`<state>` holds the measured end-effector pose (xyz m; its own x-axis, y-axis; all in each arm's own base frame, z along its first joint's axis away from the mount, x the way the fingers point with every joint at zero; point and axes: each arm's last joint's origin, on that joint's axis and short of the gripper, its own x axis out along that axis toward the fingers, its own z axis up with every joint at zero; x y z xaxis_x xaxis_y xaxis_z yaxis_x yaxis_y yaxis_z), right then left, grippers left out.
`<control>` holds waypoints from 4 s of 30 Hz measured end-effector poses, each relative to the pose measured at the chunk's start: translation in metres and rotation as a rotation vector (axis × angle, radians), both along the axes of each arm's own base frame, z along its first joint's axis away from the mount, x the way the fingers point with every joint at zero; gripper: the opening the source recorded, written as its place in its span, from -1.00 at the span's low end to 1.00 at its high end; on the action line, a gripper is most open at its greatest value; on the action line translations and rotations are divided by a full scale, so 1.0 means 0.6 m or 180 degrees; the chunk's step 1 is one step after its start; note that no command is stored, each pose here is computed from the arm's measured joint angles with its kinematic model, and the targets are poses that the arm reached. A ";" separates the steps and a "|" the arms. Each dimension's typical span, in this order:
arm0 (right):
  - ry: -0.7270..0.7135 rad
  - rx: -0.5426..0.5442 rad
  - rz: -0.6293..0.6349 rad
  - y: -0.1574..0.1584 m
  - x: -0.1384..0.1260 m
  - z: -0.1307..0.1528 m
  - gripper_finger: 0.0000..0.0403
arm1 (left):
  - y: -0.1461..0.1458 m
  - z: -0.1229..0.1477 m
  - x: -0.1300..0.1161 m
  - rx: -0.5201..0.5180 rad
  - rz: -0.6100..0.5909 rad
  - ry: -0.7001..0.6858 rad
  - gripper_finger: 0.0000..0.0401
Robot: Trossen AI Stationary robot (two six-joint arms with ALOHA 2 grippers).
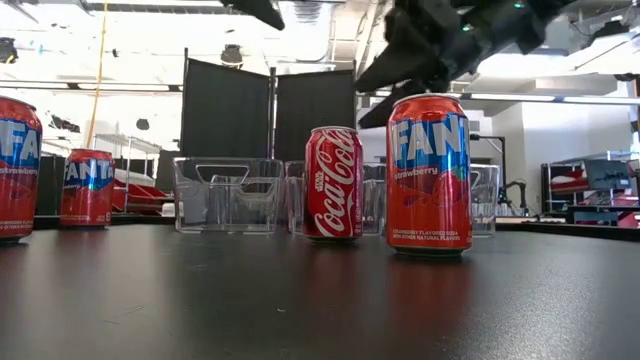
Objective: Sort soda cans
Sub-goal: Put the top red-white soda can into the center transparent bin, then put the right red-white soda can into the center transparent bin
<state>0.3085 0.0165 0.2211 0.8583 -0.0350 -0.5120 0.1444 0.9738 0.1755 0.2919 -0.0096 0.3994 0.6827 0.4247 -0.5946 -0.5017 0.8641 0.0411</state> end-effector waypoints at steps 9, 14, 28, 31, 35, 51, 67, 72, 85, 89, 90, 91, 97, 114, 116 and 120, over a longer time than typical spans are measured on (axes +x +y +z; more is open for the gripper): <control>0.0312 -0.0173 -0.0135 -0.013 0.048 -0.022 0.98 | -0.001 -0.020 -0.013 -0.0152 0.0170 0.0325 0.97; 0.0436 -0.0164 -0.0110 -0.012 0.065 -0.032 0.98 | -0.001 -0.024 -0.015 -0.0137 0.0164 0.0401 0.97; 0.0590 0.0025 -0.0134 -0.034 0.078 -0.016 0.44 | 0.004 -0.023 -0.025 -0.0043 0.0164 0.0533 0.97; 0.0607 0.0035 -0.0138 -0.036 0.078 -0.016 0.40 | 0.005 -0.023 -0.026 -0.0040 0.0165 0.0563 0.97; 0.0602 0.0038 -0.0129 -0.034 0.073 -0.009 0.37 | 0.005 -0.023 -0.032 -0.0027 0.0175 0.0630 0.97; 0.0139 -0.0102 -0.0091 -0.048 0.056 0.201 0.34 | 0.013 0.032 -0.114 -0.0127 0.0424 0.0141 0.97; 0.0342 -0.0378 -0.1271 -0.299 0.018 0.185 0.34 | 0.019 0.044 -0.151 0.0044 0.0526 0.0180 0.97; 0.0414 -0.0441 -0.1443 -0.359 0.041 0.132 0.34 | 0.021 0.042 -0.156 0.0270 0.0539 0.0327 0.97; 0.0765 -0.0234 -0.1611 -0.421 0.067 0.024 0.34 | 0.024 0.028 -0.179 0.0183 0.0848 0.0659 0.97; 0.0703 -0.0259 -0.1658 -0.430 0.068 0.022 0.34 | 0.024 0.028 -0.179 0.0199 0.0857 0.0658 0.97; 0.0705 -0.0257 -0.1667 -0.432 0.067 0.022 0.34 | 0.024 0.029 -0.179 0.0218 0.0854 0.0665 0.97; 0.0709 -0.0257 -0.1668 -0.432 0.066 0.021 0.34 | 0.024 0.029 -0.179 0.0236 0.0854 0.0667 0.97; 0.0729 -0.0230 -0.1665 -0.431 0.065 0.020 0.45 | 0.025 0.030 -0.180 0.0352 0.0900 0.0662 0.97; 0.0671 0.0080 -0.1820 -0.407 0.054 0.053 0.91 | 0.024 0.031 -0.176 0.0247 0.0962 0.0526 0.97; 0.0644 0.0167 -0.1830 -0.388 0.043 0.079 0.91 | 0.024 0.033 -0.174 0.0256 0.0937 0.0491 0.97; 0.0732 0.0269 -0.1696 -0.335 0.014 0.132 0.91 | 0.023 0.032 -0.152 0.0441 0.0674 0.0367 0.97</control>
<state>0.3168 -0.1846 0.3005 0.6001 -0.3822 -0.7027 0.6538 0.7405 0.1556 0.2008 0.0040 0.4188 0.5014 0.6334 -0.5894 -0.6556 0.7227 0.2190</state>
